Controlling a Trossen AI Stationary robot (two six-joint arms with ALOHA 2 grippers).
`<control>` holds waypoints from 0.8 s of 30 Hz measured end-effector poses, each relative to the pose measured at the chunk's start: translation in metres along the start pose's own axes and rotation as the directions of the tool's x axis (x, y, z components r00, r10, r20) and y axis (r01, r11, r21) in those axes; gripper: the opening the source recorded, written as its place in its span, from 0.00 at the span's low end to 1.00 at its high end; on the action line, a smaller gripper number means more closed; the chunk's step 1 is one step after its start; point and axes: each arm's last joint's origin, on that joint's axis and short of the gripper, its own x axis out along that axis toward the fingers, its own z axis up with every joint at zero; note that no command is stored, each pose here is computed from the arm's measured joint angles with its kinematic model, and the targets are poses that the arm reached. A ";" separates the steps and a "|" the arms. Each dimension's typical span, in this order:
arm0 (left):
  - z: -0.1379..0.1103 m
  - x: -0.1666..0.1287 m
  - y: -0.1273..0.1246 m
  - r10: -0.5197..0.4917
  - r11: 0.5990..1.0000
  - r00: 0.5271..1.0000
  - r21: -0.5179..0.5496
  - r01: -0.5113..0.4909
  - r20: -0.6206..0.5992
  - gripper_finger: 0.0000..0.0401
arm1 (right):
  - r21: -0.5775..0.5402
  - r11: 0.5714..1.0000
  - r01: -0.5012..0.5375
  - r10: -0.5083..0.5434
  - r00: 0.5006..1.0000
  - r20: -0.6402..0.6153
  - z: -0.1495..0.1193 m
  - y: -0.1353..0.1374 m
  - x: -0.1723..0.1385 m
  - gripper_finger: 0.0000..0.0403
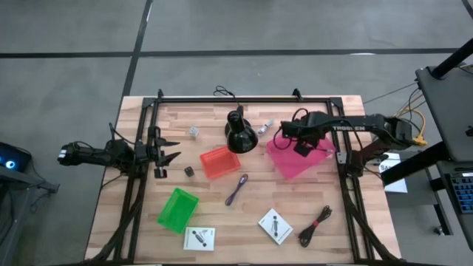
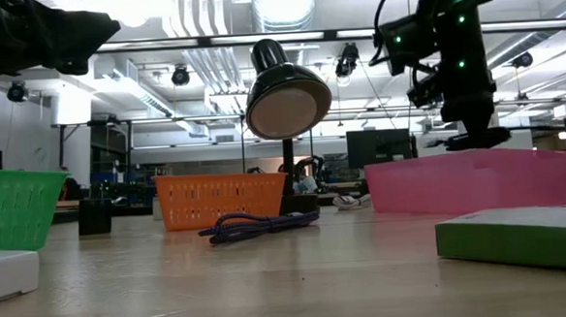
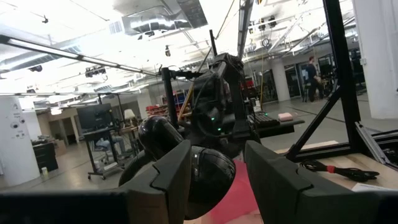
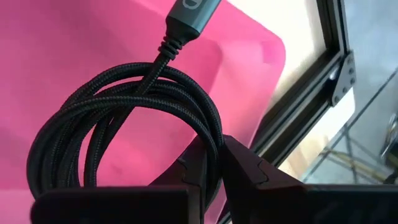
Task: Pick and place items into bin
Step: Put the top black charger cable into the pink bin
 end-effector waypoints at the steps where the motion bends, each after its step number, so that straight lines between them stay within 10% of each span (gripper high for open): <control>1: 0.000 0.000 0.000 0.000 1.000 1.000 0.000 0.000 0.000 0.34 | 0.019 1.000 -0.002 0.002 1.000 -0.001 0.001 -0.002 0.002 0.06; 24: 0.000 0.000 0.000 0.000 1.000 1.000 0.000 0.000 0.000 0.34 | 0.202 0.979 -0.011 0.016 1.000 -0.022 0.004 -0.013 0.032 0.06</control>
